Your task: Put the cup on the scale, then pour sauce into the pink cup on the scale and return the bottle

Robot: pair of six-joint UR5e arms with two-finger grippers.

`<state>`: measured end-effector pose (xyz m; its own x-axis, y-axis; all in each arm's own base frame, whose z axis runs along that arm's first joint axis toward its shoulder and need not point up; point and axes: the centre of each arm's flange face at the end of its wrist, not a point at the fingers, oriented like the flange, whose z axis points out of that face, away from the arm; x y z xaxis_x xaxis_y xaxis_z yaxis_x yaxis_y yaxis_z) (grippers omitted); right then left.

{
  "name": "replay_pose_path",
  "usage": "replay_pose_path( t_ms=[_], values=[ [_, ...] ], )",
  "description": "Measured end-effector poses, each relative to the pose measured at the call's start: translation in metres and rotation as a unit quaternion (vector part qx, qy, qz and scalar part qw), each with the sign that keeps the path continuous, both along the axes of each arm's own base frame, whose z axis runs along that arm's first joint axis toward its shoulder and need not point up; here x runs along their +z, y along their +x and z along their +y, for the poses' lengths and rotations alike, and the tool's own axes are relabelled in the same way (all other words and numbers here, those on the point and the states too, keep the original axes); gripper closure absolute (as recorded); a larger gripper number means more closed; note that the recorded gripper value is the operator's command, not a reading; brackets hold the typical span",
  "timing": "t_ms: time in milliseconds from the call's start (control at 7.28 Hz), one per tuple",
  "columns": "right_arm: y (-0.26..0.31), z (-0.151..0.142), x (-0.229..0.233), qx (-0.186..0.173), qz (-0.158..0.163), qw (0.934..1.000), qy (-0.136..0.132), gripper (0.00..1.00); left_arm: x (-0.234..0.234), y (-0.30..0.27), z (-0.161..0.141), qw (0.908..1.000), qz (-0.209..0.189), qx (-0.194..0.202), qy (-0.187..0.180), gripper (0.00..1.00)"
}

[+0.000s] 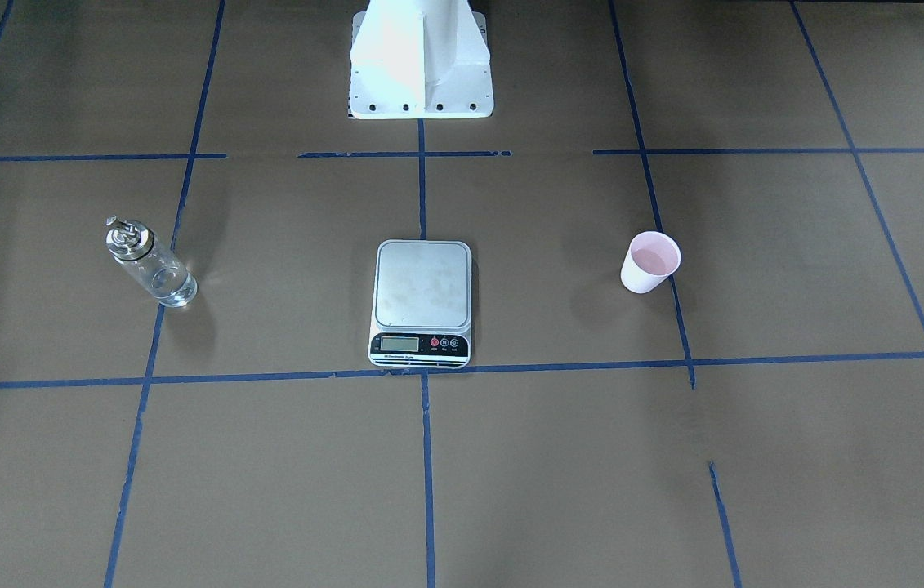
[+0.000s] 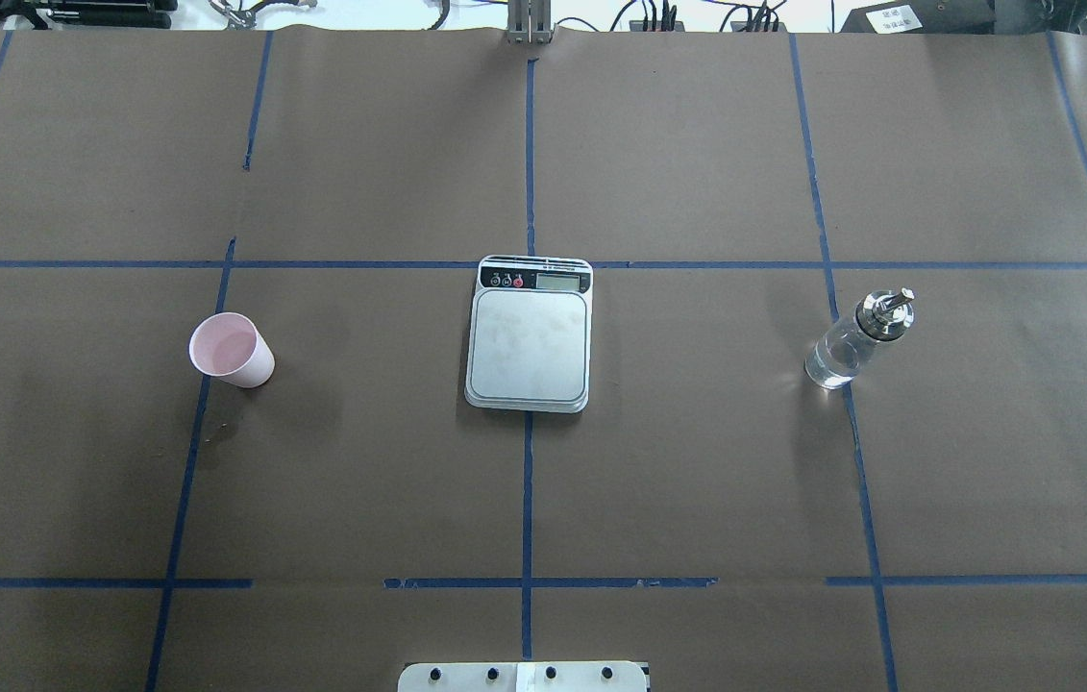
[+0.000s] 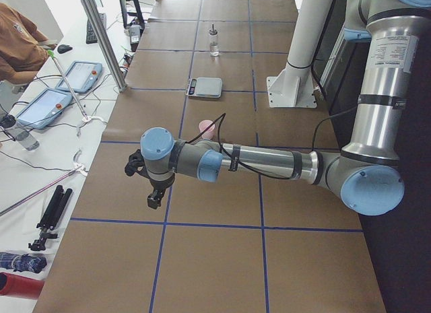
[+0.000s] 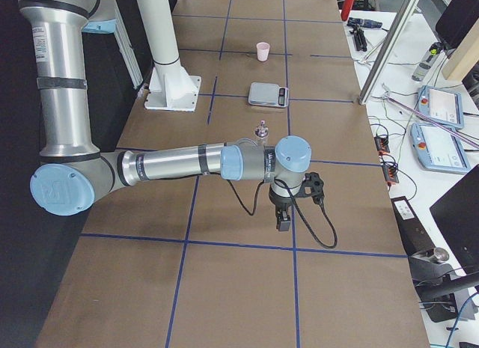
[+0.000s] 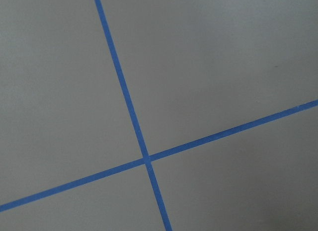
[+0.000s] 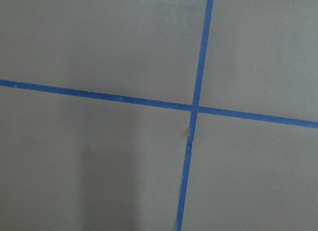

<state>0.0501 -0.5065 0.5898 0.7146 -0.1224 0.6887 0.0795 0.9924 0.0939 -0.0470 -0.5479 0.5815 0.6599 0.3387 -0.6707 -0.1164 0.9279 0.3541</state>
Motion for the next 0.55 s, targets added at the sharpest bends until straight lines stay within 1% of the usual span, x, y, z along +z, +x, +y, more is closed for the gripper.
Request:
replay_pose_path(
  t_ms=[275, 550],
  values=[
    [-0.0002, 0.002, 0.0021, 0.0, -0.001, 1.0, -0.001, 0.0, -0.006, 0.0001, 0.0002, 1.0, 0.001, -0.002, 0.003, 0.0],
    [-0.0006, 0.0063, 0.009, 0.001, -0.001, 1.0, -0.008, 0.0, -0.0092, 0.0012, 0.001, 1.0, 0.003, -0.004, 0.001, 0.0]
  ],
)
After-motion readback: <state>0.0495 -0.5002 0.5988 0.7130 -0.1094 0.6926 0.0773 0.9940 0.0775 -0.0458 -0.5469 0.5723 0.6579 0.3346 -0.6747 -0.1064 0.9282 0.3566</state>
